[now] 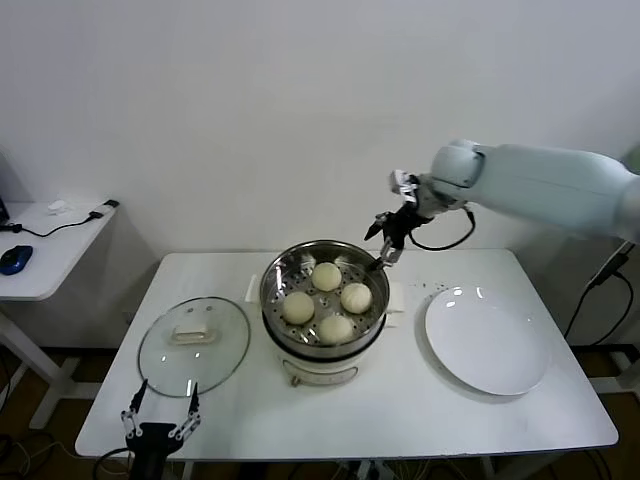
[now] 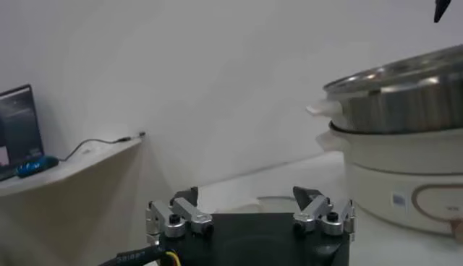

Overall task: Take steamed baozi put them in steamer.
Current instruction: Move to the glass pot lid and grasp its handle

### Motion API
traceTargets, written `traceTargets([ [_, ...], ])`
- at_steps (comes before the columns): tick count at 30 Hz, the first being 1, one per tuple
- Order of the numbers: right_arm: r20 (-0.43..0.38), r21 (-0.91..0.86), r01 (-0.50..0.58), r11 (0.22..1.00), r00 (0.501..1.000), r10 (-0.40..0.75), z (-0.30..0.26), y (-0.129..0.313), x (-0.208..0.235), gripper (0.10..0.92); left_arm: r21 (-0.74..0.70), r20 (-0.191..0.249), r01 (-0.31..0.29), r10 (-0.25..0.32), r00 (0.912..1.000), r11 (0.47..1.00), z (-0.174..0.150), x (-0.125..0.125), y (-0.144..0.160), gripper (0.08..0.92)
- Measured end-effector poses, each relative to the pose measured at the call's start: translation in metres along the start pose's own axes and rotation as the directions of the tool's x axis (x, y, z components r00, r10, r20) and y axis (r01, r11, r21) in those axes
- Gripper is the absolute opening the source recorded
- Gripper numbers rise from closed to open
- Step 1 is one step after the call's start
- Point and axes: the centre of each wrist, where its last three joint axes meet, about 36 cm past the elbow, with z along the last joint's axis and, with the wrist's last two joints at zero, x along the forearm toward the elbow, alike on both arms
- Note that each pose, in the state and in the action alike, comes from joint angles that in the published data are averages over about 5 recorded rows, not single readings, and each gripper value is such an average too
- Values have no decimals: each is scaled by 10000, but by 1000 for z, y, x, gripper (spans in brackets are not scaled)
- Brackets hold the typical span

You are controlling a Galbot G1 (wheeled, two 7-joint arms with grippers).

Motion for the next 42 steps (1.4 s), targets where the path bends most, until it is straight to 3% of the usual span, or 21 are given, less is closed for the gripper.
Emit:
traceTargets([
  [5, 1987, -1022, -1439, 9843, 9666, 1620, 56, 29, -1, 823, -139, 78, 44, -43, 10000, 9999, -6, -4, 2, 823],
  [12, 3803, -2864, -2941, 9118, 8386, 3900, 110, 72, -16, 823, -381, 46, 92, -90, 9999, 9992, -14, -4, 3, 823],
  [19, 4468, -4661, -3634, 8066, 6902, 5692, 143, 115, -31, 823, -788, -35, 182, -185, 9998, 9967, -22, -5, 7, 823],
  [28, 4289, -6425, -3831, 6637, 5379, 7258, 174, 180, -50, 823, -2861, 115, 256, -233, 9997, 9579, -35, -15, 21, 823],
  [33, 3728, -7127, -4016, 5751, 4777, 7955, 199, 219, -55, 823, -5242, 144, 191, -136, 9998, 8514, -40, -26, 28, 823],
  [42, 2270, -7846, -4546, 4217, 4223, 8776, 244, 284, -59, 823, -8644, -14, -51, 78, 10000, 5028, -34, -56, 27, 823],
])
